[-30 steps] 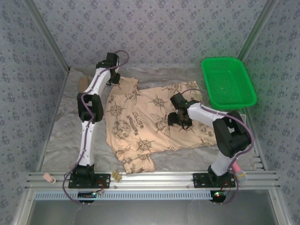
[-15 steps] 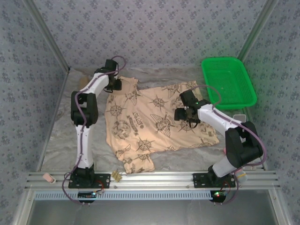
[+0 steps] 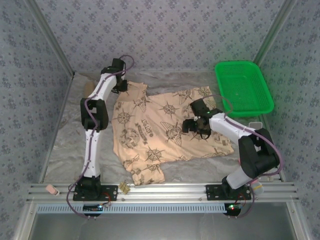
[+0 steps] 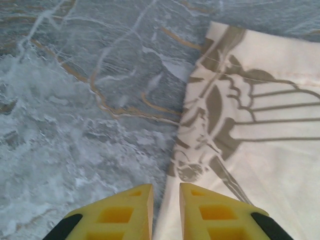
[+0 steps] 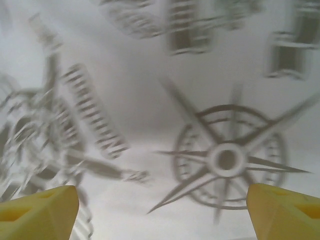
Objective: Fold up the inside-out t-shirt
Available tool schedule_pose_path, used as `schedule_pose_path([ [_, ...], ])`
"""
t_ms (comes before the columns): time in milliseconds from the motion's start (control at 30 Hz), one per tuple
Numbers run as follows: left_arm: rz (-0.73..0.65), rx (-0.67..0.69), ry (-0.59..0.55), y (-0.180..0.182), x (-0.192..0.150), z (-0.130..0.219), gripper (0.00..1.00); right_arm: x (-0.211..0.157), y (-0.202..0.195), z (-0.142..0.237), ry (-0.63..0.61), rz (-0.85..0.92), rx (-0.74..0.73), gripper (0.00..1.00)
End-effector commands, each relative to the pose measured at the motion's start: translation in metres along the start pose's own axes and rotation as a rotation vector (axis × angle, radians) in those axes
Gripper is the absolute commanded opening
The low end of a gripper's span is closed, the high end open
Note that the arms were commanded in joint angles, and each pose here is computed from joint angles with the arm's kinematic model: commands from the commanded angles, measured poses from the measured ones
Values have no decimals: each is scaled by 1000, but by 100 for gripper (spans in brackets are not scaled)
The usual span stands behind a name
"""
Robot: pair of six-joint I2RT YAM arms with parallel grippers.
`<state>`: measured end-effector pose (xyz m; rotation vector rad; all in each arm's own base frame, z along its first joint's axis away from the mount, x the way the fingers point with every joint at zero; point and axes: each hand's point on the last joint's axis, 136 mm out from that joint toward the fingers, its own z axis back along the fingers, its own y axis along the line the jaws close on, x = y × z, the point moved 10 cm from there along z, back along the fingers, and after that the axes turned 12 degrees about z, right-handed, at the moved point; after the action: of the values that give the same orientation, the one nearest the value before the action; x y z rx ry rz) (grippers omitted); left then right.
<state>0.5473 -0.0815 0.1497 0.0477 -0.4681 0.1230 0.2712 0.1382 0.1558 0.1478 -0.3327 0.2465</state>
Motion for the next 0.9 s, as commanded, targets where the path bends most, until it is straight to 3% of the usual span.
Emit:
schedule_pose_path([
  [0,-38,41,25,13,4,0,24,5,48,7,-33,293,161,88],
  [200,220,-184,127,18,0,54,25,9,118,-5,-61,589,272,87],
  [367,382,-344,279,-3,-48,76,24,17,129,-26,-114,510,258,87],
  [533,378,-398,312,-33,-100,74,27,25,91,-33,-120,243,40,91],
  [700,420,-173,337,-22,-123,48,28,48,15,-39,-96,-119,-50,95],
  [867,459,-41,391,3,-125,22,27,83,-49,-40,-167,-279,-60,96],
])
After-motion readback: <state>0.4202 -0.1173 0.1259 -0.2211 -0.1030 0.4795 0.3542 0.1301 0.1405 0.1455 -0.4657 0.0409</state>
